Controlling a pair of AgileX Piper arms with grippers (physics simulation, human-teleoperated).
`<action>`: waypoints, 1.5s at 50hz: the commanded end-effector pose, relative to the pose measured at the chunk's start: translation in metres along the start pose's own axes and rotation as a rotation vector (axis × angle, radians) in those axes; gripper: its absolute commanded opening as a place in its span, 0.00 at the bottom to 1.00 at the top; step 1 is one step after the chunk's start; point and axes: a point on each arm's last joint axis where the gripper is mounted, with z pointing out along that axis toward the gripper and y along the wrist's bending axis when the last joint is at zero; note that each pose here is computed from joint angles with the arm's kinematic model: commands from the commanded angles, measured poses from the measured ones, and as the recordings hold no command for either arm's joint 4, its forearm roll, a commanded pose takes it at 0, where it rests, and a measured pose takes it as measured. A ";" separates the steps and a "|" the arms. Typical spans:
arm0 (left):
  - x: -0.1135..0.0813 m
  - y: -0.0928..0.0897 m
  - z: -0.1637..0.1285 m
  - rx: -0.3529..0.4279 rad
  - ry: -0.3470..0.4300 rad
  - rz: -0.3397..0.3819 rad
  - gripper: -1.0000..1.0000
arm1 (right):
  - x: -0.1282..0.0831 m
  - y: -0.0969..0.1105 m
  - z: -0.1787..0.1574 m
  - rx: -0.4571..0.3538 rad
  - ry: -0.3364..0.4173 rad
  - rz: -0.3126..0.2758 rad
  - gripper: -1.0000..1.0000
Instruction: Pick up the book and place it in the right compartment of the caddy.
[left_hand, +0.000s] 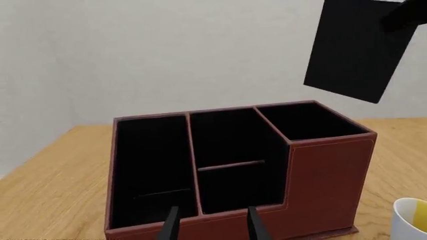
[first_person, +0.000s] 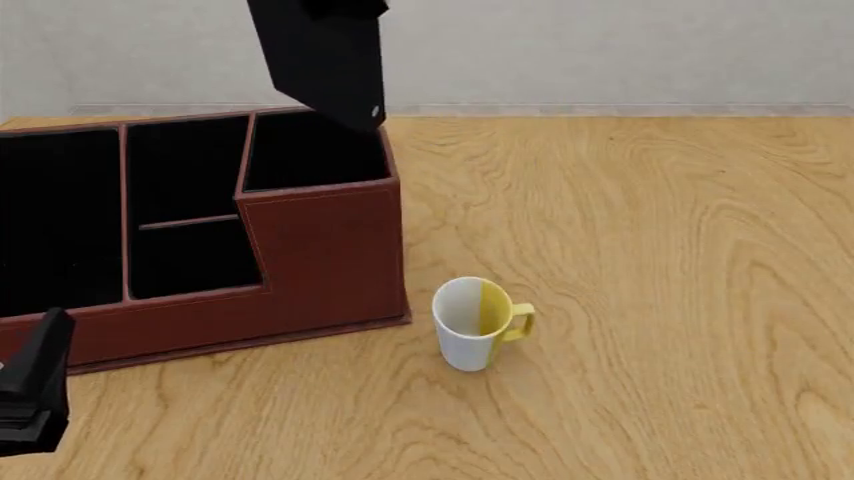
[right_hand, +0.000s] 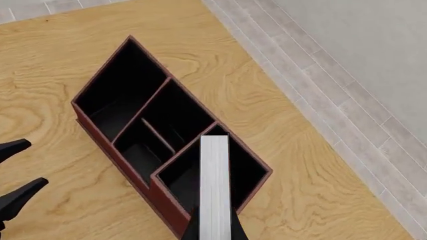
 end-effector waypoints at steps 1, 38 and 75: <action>0.001 0.001 0.000 -0.016 0.006 0.004 1.00 | -0.005 -0.009 0.017 0.022 -0.014 0.037 0.00; 0.004 0.002 0.000 -0.043 0.038 0.022 1.00 | 0.020 -0.002 0.068 0.013 0.008 0.096 0.00; 0.005 0.002 0.000 -0.039 0.059 0.029 1.00 | 0.051 0.002 0.099 0.017 0.037 0.143 0.00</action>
